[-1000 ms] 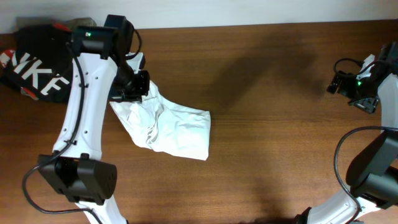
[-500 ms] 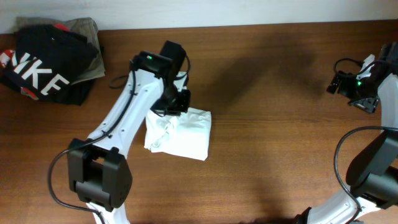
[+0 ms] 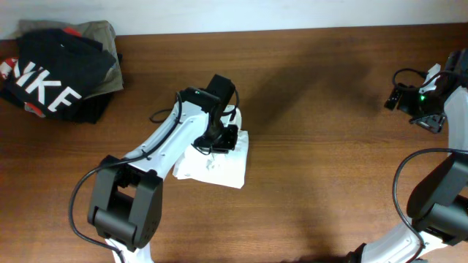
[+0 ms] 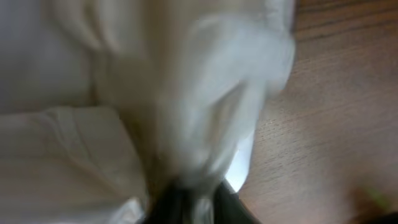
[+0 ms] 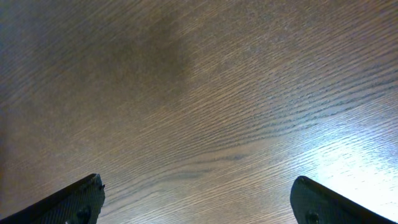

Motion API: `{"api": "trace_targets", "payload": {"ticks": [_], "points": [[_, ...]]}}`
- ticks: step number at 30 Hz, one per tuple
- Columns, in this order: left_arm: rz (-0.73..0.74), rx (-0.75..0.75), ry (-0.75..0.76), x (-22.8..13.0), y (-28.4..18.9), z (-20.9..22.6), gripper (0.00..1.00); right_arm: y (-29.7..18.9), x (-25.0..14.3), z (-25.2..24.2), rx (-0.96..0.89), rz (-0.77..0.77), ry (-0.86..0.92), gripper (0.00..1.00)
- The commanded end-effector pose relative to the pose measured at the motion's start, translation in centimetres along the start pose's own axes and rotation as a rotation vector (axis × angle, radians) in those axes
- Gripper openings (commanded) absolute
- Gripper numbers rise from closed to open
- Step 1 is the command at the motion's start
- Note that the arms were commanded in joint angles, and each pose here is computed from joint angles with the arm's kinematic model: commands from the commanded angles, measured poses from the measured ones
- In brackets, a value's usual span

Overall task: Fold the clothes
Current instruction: 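Fold the left end rightward over the shirt with the left gripper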

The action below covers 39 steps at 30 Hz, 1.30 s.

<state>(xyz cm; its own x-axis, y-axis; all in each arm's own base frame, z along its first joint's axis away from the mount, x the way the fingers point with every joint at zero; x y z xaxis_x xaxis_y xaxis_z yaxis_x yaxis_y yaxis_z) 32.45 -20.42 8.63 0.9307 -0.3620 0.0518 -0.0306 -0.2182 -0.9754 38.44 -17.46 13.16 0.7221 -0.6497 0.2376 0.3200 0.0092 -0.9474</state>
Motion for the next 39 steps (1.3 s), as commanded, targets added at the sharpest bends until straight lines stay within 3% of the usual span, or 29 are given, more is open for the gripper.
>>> {"api": "trace_targets", "payload": {"ticks": [1, 5, 9, 12, 14, 18, 20, 26, 29, 30, 32, 33, 36, 39], "points": [[-0.015, -0.017, 0.010, -0.1, -0.6, -0.5, 0.58, -1.1, 0.6, 0.4, 0.000, -0.035, -0.009, 0.99], [-0.043, -0.070, 0.062, 0.4, -2.0, -1.7, 0.58, -1.1, 0.6, 0.4, 0.001, -0.035, -0.009, 0.99], [-0.161, -0.050, 0.094, 1.4, -7.3, -2.3, 0.58, -1.1, 0.6, 0.4, 0.000, -0.035, -0.009, 0.99], [-0.262, 0.127, 0.052, 0.9, -12.4, 0.9, 0.59, -1.1, 0.6, 0.4, 0.001, -0.035, -0.009, 0.99], [-0.236, 0.209, -0.014, -0.3, -13.4, 3.9, 0.64, -1.1, 0.6, 0.4, 0.000, -0.035, -0.009, 0.99], [-0.152, 0.212, -0.124, -1.3, -11.6, 7.9, 0.71, -1.1, 0.6, 0.4, 0.000, -0.035, -0.008, 0.99], [-0.118, 0.063, -0.006, -0.4, -8.7, 6.8, 0.81, -1.1, 0.6, 0.4, 0.001, -0.035, -0.008, 0.99], [-0.010, -0.048, 0.087, 0.8, -2.7, 6.6, 0.86, -1.1, 0.6, 0.4, 0.000, -0.035, -0.008, 0.99], [-0.010, -0.118, 0.129, 0.8, -2.4, 5.6, 0.86, -1.1, 0.6, 0.4, 0.000, -0.035, -0.009, 0.99], [-0.008, -0.118, 0.128, 0.8, -2.4, 5.6, 0.77, -1.1, 0.6, 0.4, 0.001, -0.035, -0.008, 0.99], [-0.001, -0.120, 0.126, 0.6, -2.4, 5.6, 0.49, -1.1, 0.6, 0.4, 0.001, -0.035, -0.009, 0.99], [0.002, -0.120, 0.125, 0.5, -2.4, 5.6, 0.30, -1.1, 0.6, 0.4, 0.000, -0.035, -0.009, 0.99], [0.012, -0.121, 0.122, 0.3, -2.4, 5.6, 0.00, -1.1, 0.6, 0.4, 0.000, -0.035, -0.009, 0.99], [0.045, -0.164, 0.109, -0.5, -2.5, 4.9, 0.00, -1.1, 0.6, 0.4, 0.000, -0.035, -0.008, 0.99]]}}
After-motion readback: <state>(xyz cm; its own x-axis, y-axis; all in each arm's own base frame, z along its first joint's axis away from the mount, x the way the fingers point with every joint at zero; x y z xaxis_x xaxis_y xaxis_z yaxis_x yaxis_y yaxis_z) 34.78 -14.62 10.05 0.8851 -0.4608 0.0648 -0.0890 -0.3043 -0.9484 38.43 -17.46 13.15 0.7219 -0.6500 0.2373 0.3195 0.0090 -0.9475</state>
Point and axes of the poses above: each gripper's point midway between its finger pads, its own y axis out along the fingers, its own z axis along the line the jaws close on, x = y × z, the point moved 2 cm from there along -y, back along the fingers, and after that the axes turned 10 degrees about y, right-handed, at the moved point
